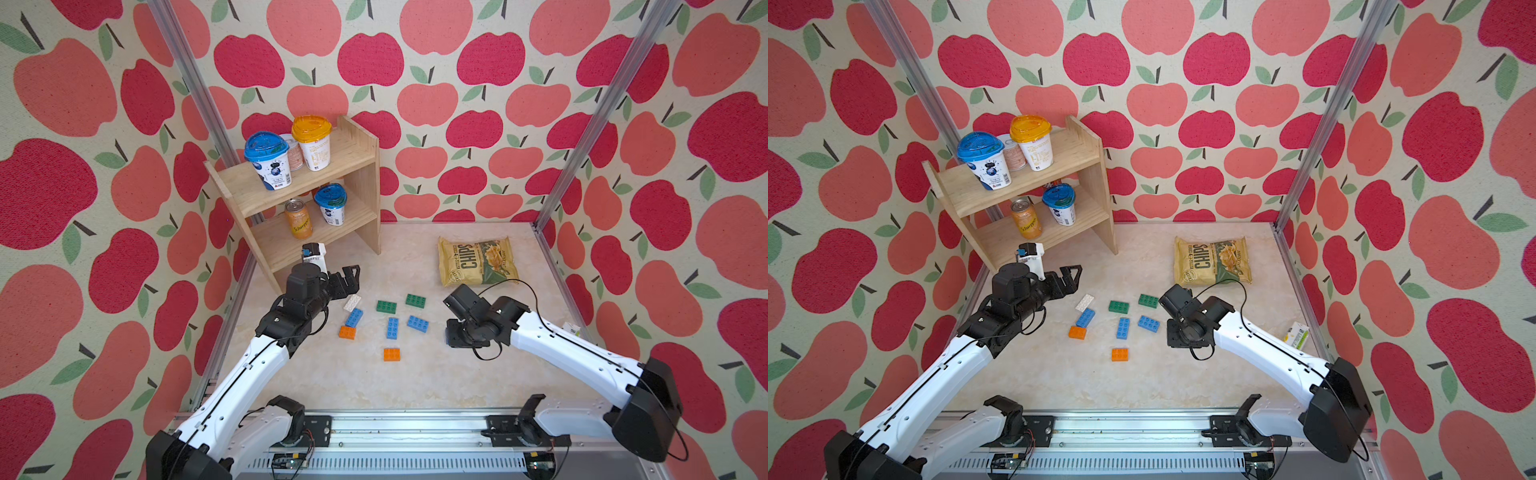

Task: Assemble a rectangle with lego
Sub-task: Place the lego brick at the center of the board.

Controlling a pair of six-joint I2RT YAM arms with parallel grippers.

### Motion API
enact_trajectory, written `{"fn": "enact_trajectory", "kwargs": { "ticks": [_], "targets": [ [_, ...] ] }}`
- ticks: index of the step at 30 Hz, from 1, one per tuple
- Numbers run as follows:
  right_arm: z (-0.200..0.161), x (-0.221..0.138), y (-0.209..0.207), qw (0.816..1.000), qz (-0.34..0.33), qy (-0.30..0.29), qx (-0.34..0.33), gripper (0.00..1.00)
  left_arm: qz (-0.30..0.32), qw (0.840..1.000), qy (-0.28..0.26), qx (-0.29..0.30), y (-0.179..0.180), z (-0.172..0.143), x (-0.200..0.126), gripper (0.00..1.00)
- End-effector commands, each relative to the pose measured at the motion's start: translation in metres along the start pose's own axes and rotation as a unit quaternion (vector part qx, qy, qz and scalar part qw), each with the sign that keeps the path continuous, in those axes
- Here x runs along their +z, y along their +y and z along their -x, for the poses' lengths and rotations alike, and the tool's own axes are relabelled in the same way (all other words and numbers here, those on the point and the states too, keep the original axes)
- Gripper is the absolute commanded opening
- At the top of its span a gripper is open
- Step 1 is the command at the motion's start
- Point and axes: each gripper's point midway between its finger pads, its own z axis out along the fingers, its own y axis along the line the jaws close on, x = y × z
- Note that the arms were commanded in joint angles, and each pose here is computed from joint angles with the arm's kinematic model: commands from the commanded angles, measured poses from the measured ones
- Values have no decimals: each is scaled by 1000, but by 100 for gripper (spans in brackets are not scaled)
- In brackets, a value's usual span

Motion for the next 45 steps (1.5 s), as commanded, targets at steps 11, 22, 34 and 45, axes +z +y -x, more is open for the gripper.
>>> {"fn": "enact_trajectory", "kwargs": {
  "ticks": [11, 22, 34, 45],
  "targets": [
    [-33, 55, -8, 996, -38, 84, 6, 7, -44, 998, -29, 27, -44, 5, 23, 97],
    [-34, 81, -9, 993, -53, 109, -6, 11, -28, 999, -24, 35, -38, 2, 30, 97],
    [-34, 93, -24, 990, -81, 117, 7, 17, -14, 999, -19, 45, -35, 1, 36, 97],
    [-30, 106, -27, 989, -86, 123, 0, 20, -5, 999, -18, 50, -31, 0, 36, 97]
  ]
}}
